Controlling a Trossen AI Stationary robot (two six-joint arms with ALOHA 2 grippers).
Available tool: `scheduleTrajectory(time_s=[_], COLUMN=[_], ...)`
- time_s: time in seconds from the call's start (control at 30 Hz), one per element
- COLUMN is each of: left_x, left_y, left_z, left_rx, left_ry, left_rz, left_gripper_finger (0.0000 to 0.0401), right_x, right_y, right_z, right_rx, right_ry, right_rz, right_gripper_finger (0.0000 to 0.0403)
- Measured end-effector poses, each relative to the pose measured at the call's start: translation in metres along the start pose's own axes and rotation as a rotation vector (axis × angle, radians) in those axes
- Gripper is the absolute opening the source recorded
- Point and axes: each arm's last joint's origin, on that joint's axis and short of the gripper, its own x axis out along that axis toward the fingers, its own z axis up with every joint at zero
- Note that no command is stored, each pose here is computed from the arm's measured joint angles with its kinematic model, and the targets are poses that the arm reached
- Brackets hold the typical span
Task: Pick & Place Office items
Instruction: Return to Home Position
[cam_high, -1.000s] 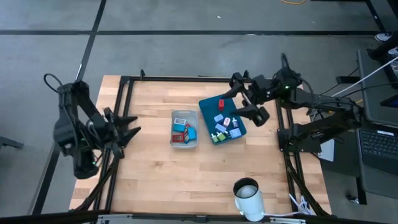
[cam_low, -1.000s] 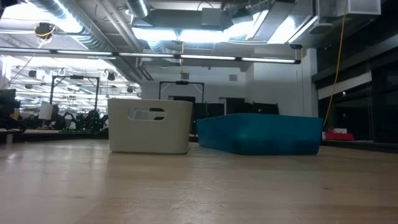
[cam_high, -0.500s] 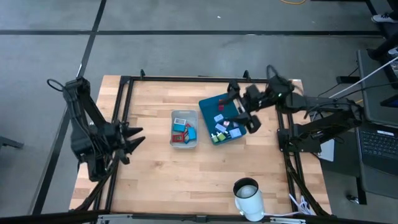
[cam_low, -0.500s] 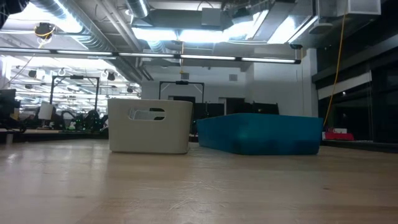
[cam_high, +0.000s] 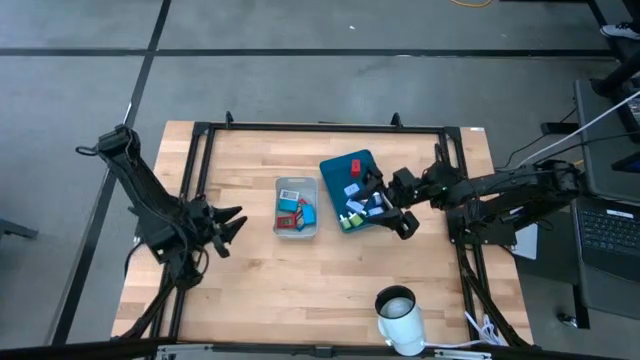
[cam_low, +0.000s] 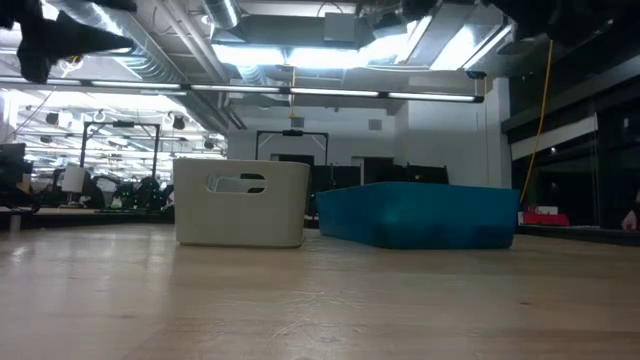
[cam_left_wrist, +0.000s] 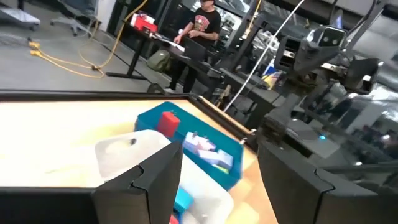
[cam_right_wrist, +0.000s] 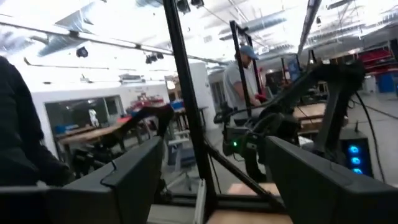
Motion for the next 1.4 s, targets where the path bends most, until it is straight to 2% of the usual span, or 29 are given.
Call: scheduleTrajectory(time_s=[0.07,0.13,0.23,0.37,0.53,0.63,0.7,0.87,1.0,1.1,1.17,1.2,1.23,1.3,1.33,1.37,1.4], left_x=[0.001,0.003,0.004,0.001,-0.002,-0.002,0.000,0.005,-0.001,-0.006,-0.007,-0.006,-0.003,0.005,0.008,0.013,0.016], left_y=[0.003,0.005,0.008,0.004,-0.003,-0.018,-0.029,-0.041,-0.057,-0.081,-0.105,-0.116,-0.125,-0.137,-0.139,-0.138,-0.135], left_z=[-0.002,-0.003,-0.006,-0.015,-0.027,-0.023,-0.018,-0.005,0.004,0.016,0.032,0.042,0.053,0.078,0.088,0.093,0.095], left_rx=[0.020,0.016,-0.015,-0.070,-0.084,-0.054,0.015,0.103,0.132,0.140,0.138,0.145,0.146,0.131,0.140,0.160,0.197], left_ry=[-0.005,-0.010,-0.013,-0.004,0.006,0.006,0.003,-0.009,0.076,0.182,0.231,0.229,0.195,0.011,-0.084,-0.141,-0.150], left_rz=[0.008,0.016,0.022,0.006,-0.009,-0.009,-0.002,0.022,-0.027,-0.125,-0.267,-0.378,-0.508,-0.799,-0.886,-0.916,-0.891], left_gripper_finger=[0.0208,0.0208,0.0210,0.0208,0.0210,0.0208,0.0207,0.0210,0.0208,0.0209,0.0210,0.0209,0.0209,0.0208,0.0207,0.0207,0.0208], right_x=[-0.005,-0.014,-0.026,-0.038,-0.041,-0.032,-0.024,0.000,0.011,0.009,0.007,0.005,0.003,-0.001,-0.005,-0.010,-0.016], right_y=[-0.004,-0.010,-0.013,-0.003,0.001,0.004,0.005,0.004,0.009,0.016,0.024,0.029,0.035,0.048,0.053,0.059,0.064], right_z=[-0.008,-0.015,-0.021,-0.029,-0.037,-0.025,-0.016,0.007,0.036,0.058,0.075,0.084,0.094,0.113,0.120,0.126,0.132], right_rx=[0.002,0.058,0.121,0.126,0.164,0.191,0.196,0.172,0.098,0.062,0.030,0.008,-0.017,-0.057,-0.059,-0.053,-0.047], right_ry=[0.026,0.041,0.013,-0.047,-0.045,-0.057,-0.024,0.095,0.180,0.248,0.254,0.249,0.233,0.216,0.228,0.252,0.281], right_rz=[-0.024,-0.055,-0.021,0.054,0.037,0.103,0.145,0.105,0.046,-0.054,-0.097,-0.109,-0.118,-0.138,-0.160,-0.194,-0.226], right_gripper_finger=[0.0288,0.0288,0.0288,0.0288,0.0288,0.0288,0.0288,0.0288,0.0288,0.0288,0.0288,0.0288,0.0288,0.0288,0.0288,0.0288,0.0288])
